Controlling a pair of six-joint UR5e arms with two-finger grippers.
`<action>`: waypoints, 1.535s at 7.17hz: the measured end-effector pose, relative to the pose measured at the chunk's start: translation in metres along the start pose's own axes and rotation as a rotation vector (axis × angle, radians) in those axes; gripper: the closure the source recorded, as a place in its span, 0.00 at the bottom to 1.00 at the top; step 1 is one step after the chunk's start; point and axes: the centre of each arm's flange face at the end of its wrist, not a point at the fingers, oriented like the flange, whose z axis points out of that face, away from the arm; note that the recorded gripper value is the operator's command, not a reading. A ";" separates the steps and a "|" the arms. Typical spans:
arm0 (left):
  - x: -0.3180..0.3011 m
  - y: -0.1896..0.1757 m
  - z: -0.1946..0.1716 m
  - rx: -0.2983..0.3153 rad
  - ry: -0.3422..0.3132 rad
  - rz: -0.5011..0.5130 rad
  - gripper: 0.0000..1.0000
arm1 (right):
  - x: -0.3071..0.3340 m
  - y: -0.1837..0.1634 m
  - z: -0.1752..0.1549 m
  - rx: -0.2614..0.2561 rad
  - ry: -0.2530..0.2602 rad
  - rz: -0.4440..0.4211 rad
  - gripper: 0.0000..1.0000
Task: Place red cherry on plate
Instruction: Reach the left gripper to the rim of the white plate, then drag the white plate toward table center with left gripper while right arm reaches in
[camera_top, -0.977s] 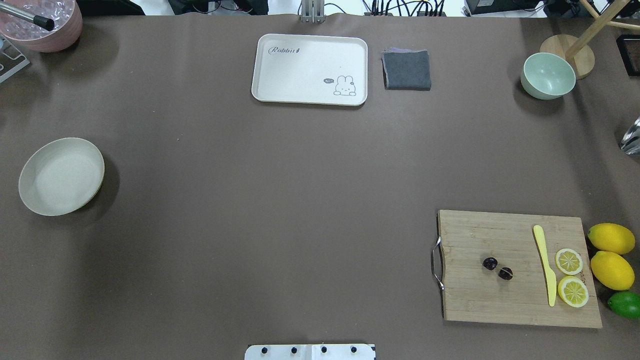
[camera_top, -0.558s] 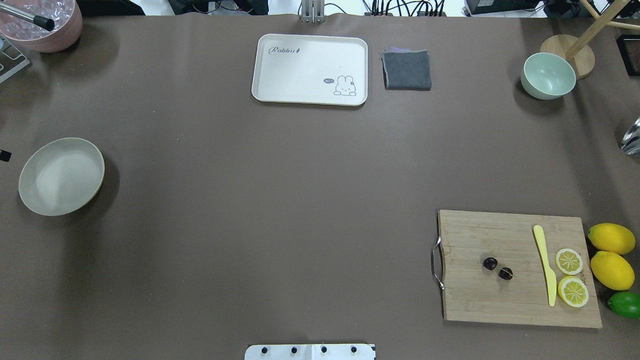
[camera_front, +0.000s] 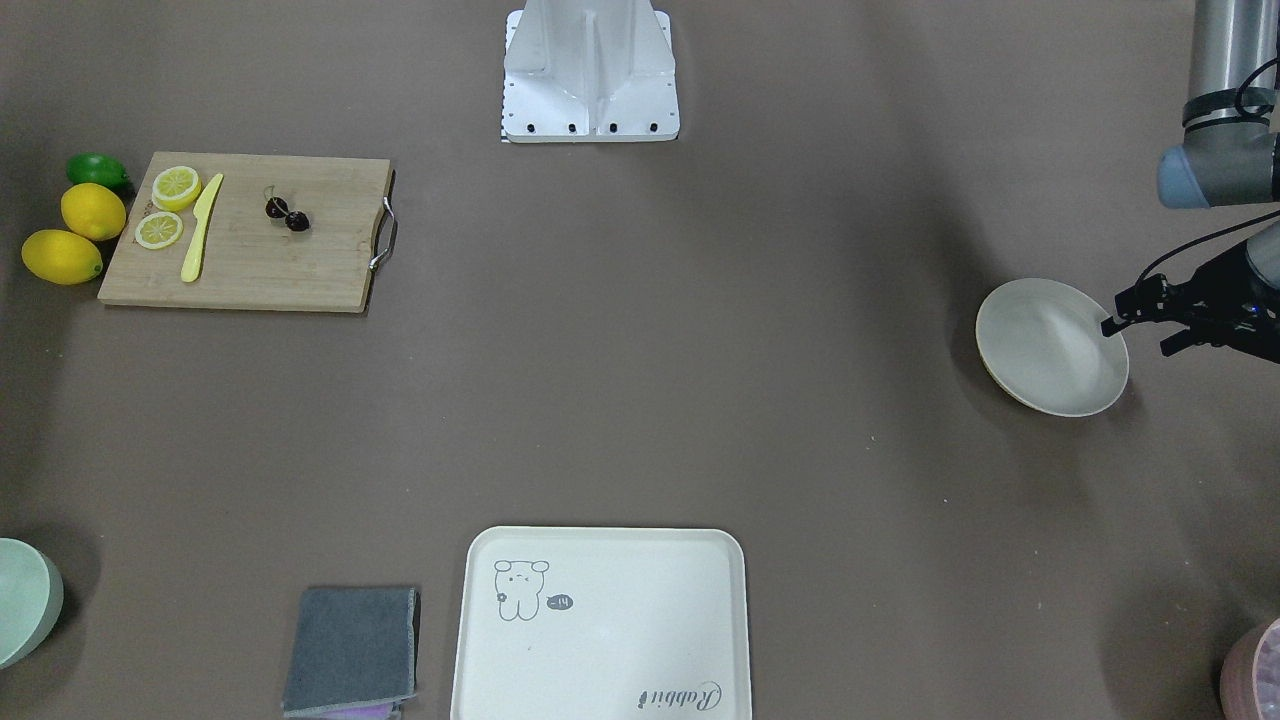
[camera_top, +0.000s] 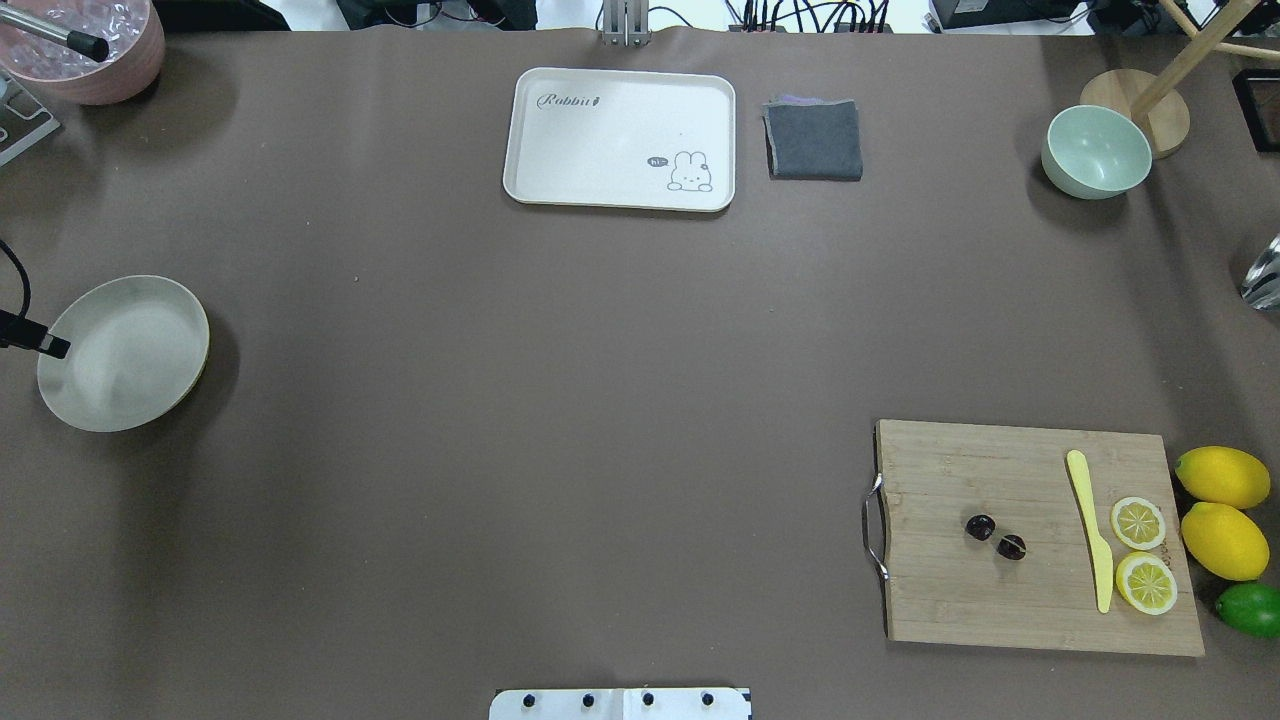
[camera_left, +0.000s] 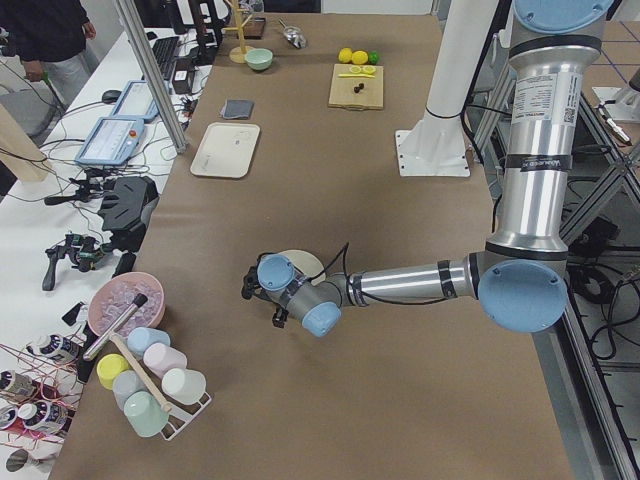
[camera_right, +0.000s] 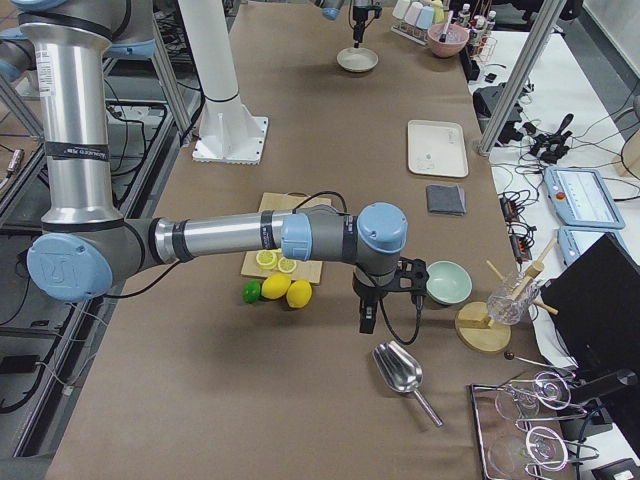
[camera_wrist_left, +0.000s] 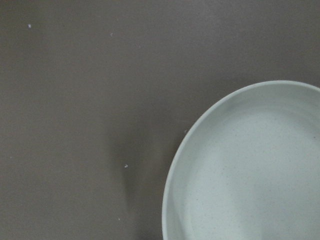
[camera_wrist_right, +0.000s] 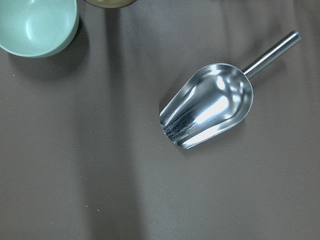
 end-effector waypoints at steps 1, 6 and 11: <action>-0.002 0.001 0.002 -0.005 -0.001 -0.004 0.11 | 0.000 0.001 0.000 -0.001 0.000 0.001 0.00; 0.001 0.002 0.011 -0.022 0.001 0.001 0.46 | 0.002 0.005 0.002 -0.004 -0.001 0.004 0.00; 0.006 -0.021 0.017 -0.020 0.000 0.012 1.00 | 0.002 0.005 0.002 -0.004 -0.001 0.003 0.00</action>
